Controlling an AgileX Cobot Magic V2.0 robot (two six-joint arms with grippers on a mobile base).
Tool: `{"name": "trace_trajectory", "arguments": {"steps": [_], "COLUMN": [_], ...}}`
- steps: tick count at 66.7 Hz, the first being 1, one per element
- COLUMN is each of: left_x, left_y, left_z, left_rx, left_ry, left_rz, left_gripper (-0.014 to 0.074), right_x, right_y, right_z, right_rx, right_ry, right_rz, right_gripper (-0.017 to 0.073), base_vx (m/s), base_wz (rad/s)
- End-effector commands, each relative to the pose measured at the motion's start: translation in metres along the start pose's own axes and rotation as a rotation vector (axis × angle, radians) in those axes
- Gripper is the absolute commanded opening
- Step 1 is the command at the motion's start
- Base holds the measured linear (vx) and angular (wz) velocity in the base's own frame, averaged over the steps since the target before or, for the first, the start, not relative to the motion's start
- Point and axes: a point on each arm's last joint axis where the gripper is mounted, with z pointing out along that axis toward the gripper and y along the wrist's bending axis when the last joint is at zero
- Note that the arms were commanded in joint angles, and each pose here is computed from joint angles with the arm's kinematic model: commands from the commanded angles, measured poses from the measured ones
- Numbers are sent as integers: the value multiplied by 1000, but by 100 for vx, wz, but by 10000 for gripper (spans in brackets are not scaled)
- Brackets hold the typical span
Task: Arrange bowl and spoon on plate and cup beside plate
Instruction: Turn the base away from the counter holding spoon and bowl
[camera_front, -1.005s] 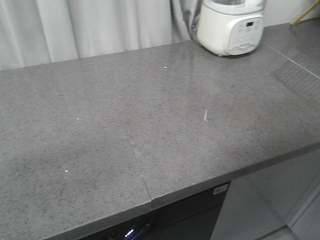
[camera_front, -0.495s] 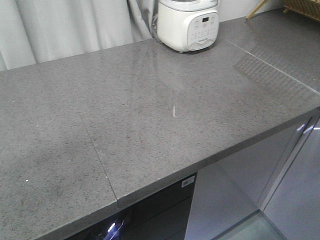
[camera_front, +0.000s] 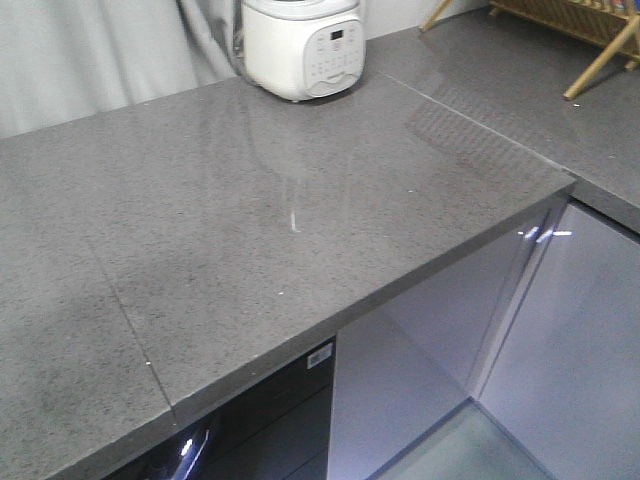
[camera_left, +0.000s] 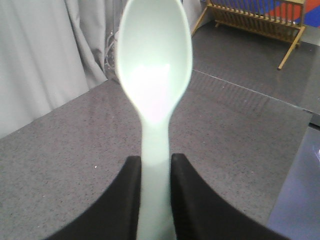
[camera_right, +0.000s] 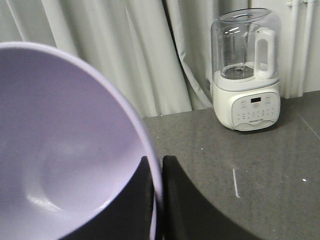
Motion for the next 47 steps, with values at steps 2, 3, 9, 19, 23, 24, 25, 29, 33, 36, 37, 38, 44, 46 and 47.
{"name": "trace_trajectory", "arguments": {"steps": [2, 3, 9, 19, 23, 24, 25, 29, 33, 36, 37, 38, 44, 46, 47], "left_x": [-12, -12, -12, -12, -12, -12, -12, -12, -12, -12, -12, -12, -12, -12, -12], "left_y": [-4, -4, -4, -4, -4, -4, -4, -4, -4, -4, -4, -4, -4, -4, -4], "left_z": [-9, -9, -9, -9, -9, -9, -9, -9, -9, -9, -9, -9, -9, -9, -9], "left_rx": [13, 13, 13, 13, 13, 13, 13, 13, 13, 13, 13, 13, 13, 13, 13], "left_ry": [-95, -95, -95, -95, -95, -95, -95, -95, -95, -95, -95, -95, -95, -95, -95], "left_rz": [-4, -4, -4, -4, -4, -4, -4, -4, -4, -4, -4, -4, -4, -4, -4], "left_gripper": [-7, -7, -7, -7, -7, -7, -7, -7, -7, -7, -7, -7, -7, -7, -7], "right_x": [-8, -8, -8, -8, -8, -8, -8, -8, -8, -8, -8, -8, -8, -8, -8], "right_y": [15, 15, 15, 15, 15, 15, 15, 15, 15, 15, 15, 15, 15, 15, 15], "right_z": [-8, -8, -8, -8, -8, -8, -8, -8, -8, -8, -8, -8, -8, -8, -8], "right_rx": [-46, -46, -46, -46, -46, -46, -46, -46, -46, -46, -46, -46, -46, -46, -46], "right_ry": [-53, -53, -53, -53, -53, -53, -53, -53, -53, -53, -53, -53, -53, -53, -53], "right_rz": [-26, -26, -26, -26, -26, -26, -26, -26, -26, -26, -26, -26, -26, -26, -26], "right_gripper": [-6, -6, -6, -6, -6, -6, -6, -6, -6, -6, -6, -6, -6, -6, -6], "base_vx": [-1, -1, -1, -1, -2, -2, -2, -2, -2, -2, -2, -2, -2, -2, -2], "base_wz": [-28, -29, -30, -34, -37, -38, -39, -40, -41, -42, -42, -42, -42, -42, -43]}}
